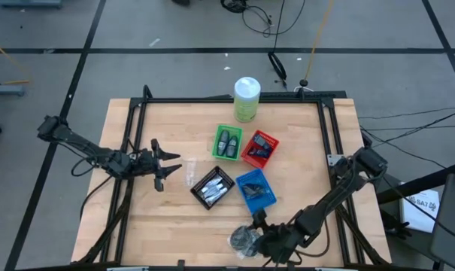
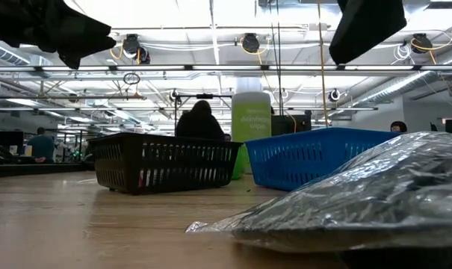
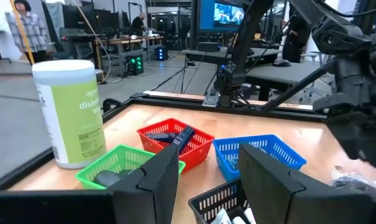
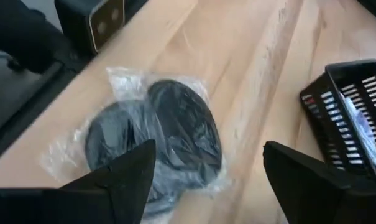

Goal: Pick & Place Travel size toiletries
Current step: Put the left black hairbrush into the blue bin

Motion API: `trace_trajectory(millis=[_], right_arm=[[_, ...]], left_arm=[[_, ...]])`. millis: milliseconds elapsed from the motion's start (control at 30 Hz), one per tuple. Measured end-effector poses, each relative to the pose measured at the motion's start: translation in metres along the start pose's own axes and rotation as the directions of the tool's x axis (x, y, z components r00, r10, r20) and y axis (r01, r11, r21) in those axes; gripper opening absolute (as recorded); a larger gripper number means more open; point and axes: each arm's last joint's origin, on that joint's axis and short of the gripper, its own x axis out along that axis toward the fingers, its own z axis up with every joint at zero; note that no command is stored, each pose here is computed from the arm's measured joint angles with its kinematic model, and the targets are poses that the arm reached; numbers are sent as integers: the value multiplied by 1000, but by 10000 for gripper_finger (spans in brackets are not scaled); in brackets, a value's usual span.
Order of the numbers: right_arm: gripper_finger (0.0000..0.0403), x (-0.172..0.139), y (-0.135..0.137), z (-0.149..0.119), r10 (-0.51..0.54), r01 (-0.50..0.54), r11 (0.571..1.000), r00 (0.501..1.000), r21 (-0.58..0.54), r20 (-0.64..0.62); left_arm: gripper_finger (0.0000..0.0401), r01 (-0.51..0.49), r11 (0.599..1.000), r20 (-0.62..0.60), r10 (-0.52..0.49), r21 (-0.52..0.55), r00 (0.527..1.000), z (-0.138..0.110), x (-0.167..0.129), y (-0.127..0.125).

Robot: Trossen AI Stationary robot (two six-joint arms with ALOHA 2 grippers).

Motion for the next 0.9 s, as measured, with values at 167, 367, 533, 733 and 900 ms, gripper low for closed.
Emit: trace_trajectory(millis=[167,367,533,733,900], right_arm=[[275,13,11,-2,13,-14,1000,1000,24,16],[266,30,22,-11,60,-60,998,998,18,-5],[265,34,20,-12,55,-55,998,998,19,-11],[265,37,13,-12,42,-42,999,999,26,-18],[265,39,8,-12,35,-35,999,999,15,-24]], left_arm=[[163,0,999,0,0,47,1000,0,0,0],[163,0,999,-1,0,44,1000,0,0,0],[164,0,999,-1,0,44,1000,0,0,0],[164,0,999,-1,0,44,1000,0,0,0],[164,0,999,-1,0,44,1000,0,0,0]])
